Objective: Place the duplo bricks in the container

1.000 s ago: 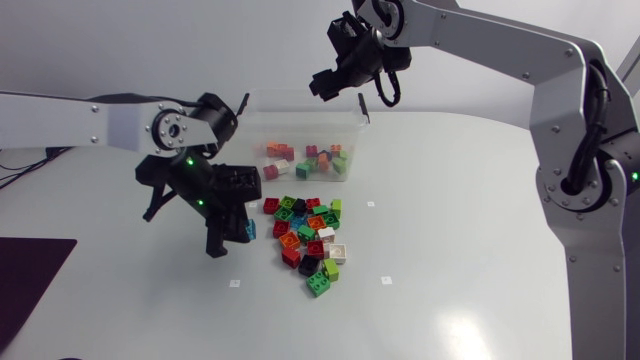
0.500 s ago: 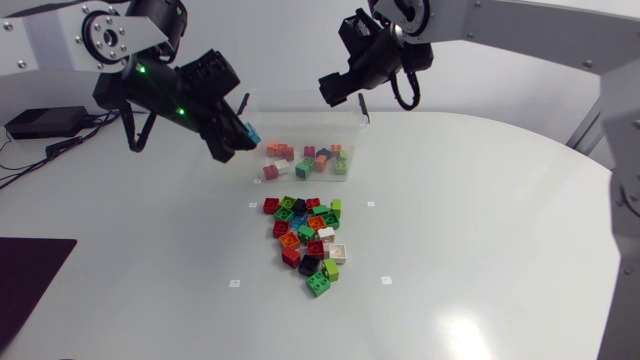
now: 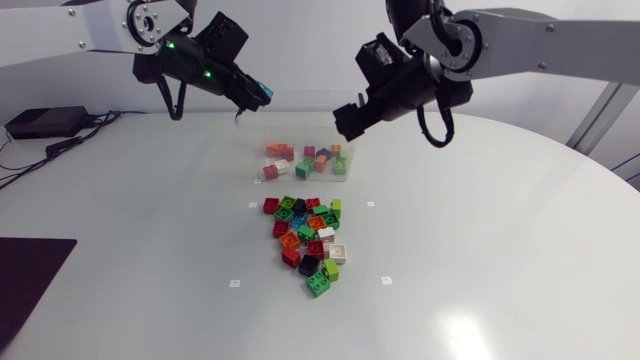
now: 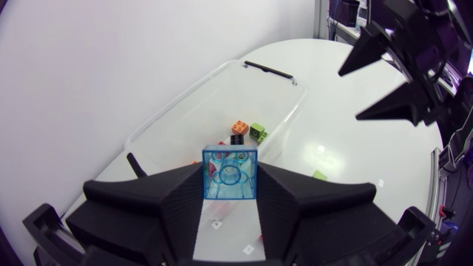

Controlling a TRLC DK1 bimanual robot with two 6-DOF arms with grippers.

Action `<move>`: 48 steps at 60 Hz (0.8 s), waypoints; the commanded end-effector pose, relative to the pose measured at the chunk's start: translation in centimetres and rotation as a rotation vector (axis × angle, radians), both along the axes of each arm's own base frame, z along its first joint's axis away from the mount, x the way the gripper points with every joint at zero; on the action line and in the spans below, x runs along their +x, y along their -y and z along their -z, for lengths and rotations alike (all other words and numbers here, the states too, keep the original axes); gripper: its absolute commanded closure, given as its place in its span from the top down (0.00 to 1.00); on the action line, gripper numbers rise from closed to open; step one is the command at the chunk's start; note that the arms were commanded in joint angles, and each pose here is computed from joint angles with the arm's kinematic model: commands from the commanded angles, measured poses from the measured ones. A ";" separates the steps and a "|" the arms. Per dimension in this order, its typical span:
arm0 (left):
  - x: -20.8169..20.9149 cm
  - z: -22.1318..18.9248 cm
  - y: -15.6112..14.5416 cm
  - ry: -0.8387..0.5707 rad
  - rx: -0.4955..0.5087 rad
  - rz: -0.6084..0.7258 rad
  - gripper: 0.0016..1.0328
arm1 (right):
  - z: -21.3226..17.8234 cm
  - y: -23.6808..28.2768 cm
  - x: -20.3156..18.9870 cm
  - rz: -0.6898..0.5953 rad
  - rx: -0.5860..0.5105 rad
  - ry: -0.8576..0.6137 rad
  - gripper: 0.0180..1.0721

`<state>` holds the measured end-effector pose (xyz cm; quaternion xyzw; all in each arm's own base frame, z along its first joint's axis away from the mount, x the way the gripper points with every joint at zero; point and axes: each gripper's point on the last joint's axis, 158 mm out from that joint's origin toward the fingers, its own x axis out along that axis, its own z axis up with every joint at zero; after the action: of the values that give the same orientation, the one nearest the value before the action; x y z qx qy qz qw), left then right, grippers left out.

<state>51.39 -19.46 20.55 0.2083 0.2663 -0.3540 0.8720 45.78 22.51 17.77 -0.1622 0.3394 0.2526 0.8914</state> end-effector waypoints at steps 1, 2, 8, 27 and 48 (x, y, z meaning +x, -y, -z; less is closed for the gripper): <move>2.2 -0.3 0.2 0.009 -0.051 -0.039 0.31 | 0.5 0.4 -1.4 -0.020 -0.017 0.007 0.93; 2.3 -0.4 0.2 0.010 -0.055 -0.041 0.31 | 0.8 0.6 -1.7 -0.022 -0.020 0.000 0.93; 4.2 -0.1 0.3 0.011 -0.071 -0.060 0.31 | 2.3 1.0 -3.2 -0.031 -0.037 -0.020 0.93; 7.2 2.5 0.6 -0.021 -0.062 -0.110 0.49 | 6.7 0.6 -7.6 -0.090 -0.082 -0.100 0.93; 5.1 0.6 0.3 -0.033 -0.029 -0.115 0.95 | 10.8 -0.3 -10.6 -0.094 -0.122 -0.235 0.93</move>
<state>57.10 -19.88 16.74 0.1774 0.3072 -0.3172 0.8795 36.10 22.71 8.76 -0.2056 0.4170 0.2962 0.8343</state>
